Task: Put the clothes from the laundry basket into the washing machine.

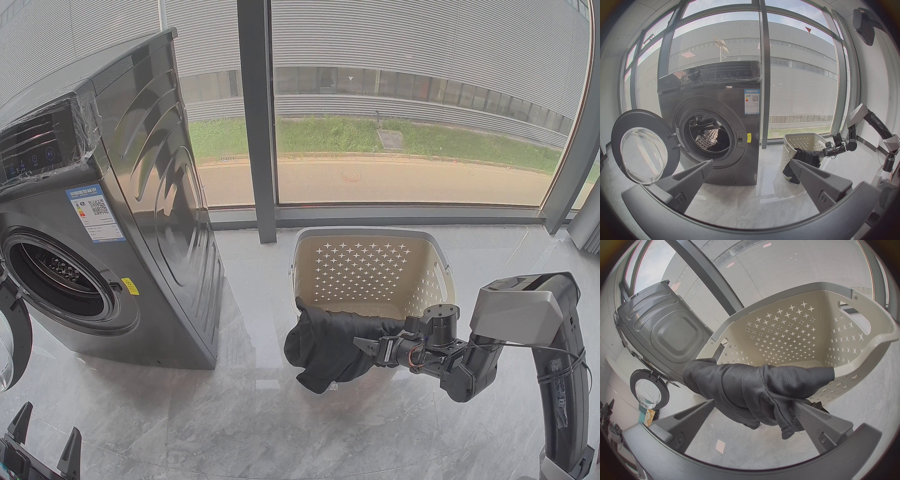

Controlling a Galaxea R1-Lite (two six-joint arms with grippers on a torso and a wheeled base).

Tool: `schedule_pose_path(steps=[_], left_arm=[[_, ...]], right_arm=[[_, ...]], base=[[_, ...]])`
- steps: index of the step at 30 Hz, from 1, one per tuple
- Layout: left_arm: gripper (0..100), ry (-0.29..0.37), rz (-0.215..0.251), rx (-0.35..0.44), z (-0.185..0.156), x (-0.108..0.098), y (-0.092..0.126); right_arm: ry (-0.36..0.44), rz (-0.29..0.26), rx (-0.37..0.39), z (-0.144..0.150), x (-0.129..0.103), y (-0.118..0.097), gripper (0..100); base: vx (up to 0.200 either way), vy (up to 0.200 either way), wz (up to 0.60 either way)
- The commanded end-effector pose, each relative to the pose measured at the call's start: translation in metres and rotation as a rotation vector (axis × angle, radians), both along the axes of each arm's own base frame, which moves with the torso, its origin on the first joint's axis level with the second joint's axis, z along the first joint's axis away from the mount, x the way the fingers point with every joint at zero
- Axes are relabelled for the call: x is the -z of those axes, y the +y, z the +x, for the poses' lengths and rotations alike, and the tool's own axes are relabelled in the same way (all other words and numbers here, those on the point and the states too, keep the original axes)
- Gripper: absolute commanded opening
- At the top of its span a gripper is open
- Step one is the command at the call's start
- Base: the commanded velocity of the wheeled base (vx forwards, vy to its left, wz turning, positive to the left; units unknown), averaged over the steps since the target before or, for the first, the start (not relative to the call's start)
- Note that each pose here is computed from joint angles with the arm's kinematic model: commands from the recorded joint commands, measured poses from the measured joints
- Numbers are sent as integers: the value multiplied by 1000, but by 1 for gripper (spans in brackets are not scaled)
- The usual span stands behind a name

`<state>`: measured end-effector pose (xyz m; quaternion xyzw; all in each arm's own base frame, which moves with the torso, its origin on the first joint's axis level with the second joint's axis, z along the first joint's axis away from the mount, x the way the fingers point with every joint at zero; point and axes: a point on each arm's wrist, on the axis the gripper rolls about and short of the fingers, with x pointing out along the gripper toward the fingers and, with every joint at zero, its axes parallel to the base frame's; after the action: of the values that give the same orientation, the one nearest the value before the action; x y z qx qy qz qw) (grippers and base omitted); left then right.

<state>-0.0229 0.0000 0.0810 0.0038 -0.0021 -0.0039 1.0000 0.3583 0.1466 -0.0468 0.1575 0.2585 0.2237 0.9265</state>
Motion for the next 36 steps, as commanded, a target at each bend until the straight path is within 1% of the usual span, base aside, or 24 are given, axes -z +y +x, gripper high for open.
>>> schedule_pose_path(steps=[1,2,3,15,19,22,24,26,29,30,32,36], left_arm=[[100,3,0,0,0,5,0],[100,3,0,0,0,5,0],[100,3,0,0,0,5,0],[100,3,-11,-2,0,5,0],[100,3,-9,-2,0,5,0],[100,3,-8,-2,0,5,0],[100,3,-6,0,0,5,0],[100,3,-5,0,0,5,0],[100,3,-3,0,0,5,0],[100,3,-3,0,0,5,0],[100,3,-5,0,0,5,0],[100,3,-5,0,0,5,0]], right_arm=[[-12,7,1,5,0,2,100],[-12,7,1,5,0,2,100],[-16,8,1,6,0,3,0],[-20,13,-1,5,0,3,0],[3,33,9,1,-2,2,0],[23,25,10,-5,-1,0,0],[22,21,14,-4,0,-2,0],[38,9,16,-5,4,-3,0],[35,10,20,-3,5,-4,0],[29,12,28,0,4,-6,100],[21,11,37,4,5,-5,100],[29,8,51,12,7,-8,100]], base=[[0,0,0],[0,0,0],[0,0,0],[0,0,0],[0,0,0],[0,0,0],[0,0,0],[0,0,0],[0,0,0],[0,0,0],[0,0,0],[0,0,0]])
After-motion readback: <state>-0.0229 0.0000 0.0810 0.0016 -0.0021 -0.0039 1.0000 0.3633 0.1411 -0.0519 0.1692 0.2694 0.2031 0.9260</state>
